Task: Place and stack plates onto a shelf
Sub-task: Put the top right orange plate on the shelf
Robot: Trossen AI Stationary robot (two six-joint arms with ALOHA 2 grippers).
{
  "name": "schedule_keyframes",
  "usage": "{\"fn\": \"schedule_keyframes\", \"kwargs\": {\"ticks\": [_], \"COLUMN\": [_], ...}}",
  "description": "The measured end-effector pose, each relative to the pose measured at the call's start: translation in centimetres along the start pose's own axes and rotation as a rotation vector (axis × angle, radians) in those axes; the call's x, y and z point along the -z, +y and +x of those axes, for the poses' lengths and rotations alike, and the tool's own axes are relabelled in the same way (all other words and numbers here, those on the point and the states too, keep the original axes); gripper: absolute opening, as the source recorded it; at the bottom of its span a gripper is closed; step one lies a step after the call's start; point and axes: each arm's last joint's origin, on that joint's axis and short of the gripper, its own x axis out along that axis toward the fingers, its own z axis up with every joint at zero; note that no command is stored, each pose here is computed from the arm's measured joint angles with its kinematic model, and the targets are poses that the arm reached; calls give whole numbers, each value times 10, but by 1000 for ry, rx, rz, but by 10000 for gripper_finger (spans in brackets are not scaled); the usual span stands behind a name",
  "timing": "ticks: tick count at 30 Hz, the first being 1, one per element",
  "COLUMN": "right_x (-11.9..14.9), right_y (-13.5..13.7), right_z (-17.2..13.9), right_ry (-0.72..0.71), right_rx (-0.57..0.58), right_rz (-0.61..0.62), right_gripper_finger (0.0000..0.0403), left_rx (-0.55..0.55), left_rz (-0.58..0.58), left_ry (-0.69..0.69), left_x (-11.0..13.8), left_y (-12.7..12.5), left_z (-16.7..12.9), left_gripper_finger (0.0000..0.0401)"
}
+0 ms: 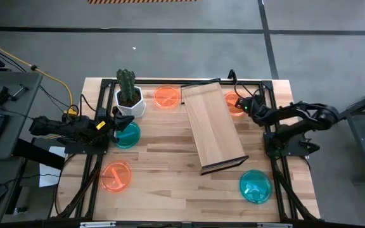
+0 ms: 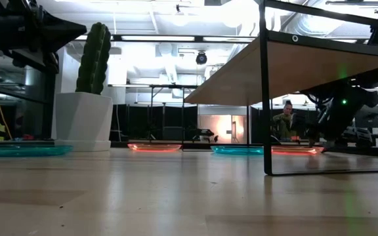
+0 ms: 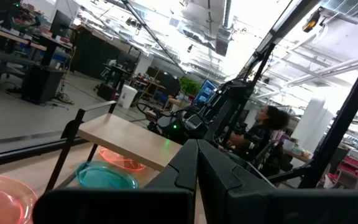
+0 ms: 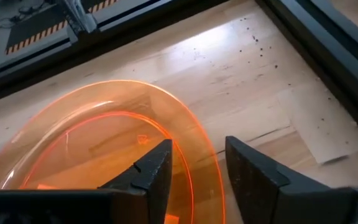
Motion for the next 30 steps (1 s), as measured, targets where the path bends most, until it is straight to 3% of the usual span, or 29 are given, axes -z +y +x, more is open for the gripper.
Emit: {"fn": "schedule_keyframes", "kwargs": {"ticks": [8, 17, 30], "right_x": [7, 7, -2], "right_y": [2, 3, 17], "right_z": [1, 0, -1], "right_ry": [-27, -34, -71], "right_rx": [6, -6, -151], "right_rz": [18, 53, 161], "right_gripper_finger": [9, 2, 0], "left_rx": [0, 3, 4], "left_rz": [0, 0, -33], "left_ry": [0, 1, 12], "left_x": [0, 0, 1], "left_y": [0, 0, 0], "left_z": [0, 0, 0], "left_gripper_finger": [0, 0, 0]}}
